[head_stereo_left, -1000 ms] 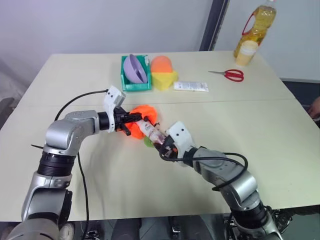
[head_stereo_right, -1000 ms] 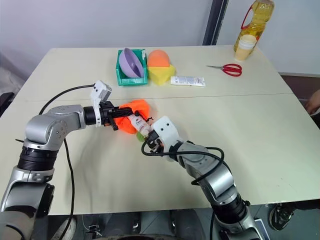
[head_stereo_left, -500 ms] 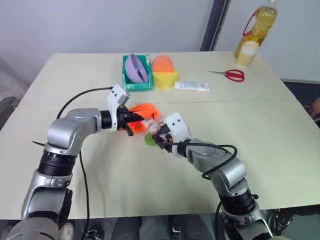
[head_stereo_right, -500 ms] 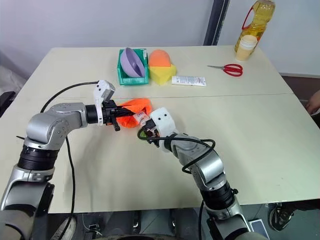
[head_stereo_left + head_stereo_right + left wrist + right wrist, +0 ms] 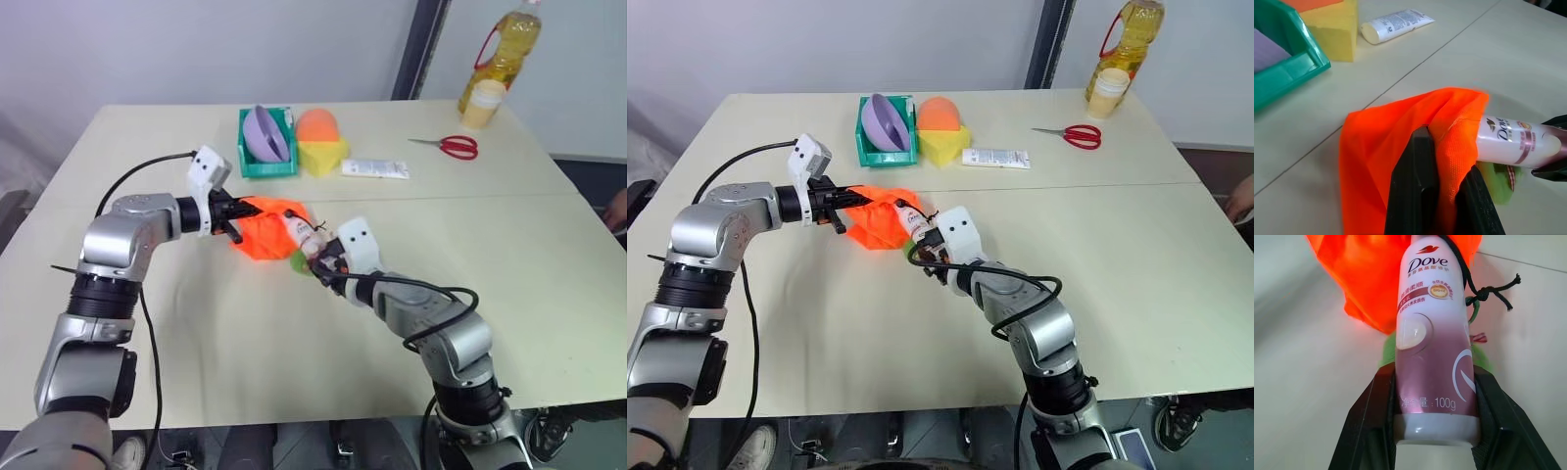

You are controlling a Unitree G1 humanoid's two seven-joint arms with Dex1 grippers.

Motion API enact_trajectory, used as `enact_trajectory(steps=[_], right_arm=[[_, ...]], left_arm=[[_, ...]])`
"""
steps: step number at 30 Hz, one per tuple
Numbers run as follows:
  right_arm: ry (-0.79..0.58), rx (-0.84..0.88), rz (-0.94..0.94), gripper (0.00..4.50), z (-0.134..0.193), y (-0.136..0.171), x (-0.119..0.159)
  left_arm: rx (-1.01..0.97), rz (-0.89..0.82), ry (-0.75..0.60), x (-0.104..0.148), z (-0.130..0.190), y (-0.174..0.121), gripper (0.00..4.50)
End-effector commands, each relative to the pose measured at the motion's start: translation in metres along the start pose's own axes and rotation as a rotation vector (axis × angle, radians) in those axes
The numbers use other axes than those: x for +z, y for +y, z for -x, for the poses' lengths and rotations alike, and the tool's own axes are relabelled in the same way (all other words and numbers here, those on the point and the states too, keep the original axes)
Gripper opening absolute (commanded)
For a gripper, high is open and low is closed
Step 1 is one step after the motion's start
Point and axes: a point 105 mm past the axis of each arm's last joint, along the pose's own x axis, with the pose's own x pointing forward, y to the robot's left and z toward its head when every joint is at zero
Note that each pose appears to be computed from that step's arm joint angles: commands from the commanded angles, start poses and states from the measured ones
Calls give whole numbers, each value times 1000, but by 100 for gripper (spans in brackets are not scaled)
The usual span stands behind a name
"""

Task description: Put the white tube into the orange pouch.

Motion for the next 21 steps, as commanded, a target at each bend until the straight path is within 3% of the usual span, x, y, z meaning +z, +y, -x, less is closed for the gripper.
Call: enact_trajectory(steps=[1,12,21], right_arm=[[-64,97,74,130,15,18,10],[-55,180,142,130,26,28,0],[-116,89,61,130,9,19,20]], left_arm=[[4,-24,-57,18,5,1,0],[-10,41,-55,13,5,-2,0],[-129,58,-36,9,3,-29,0]])
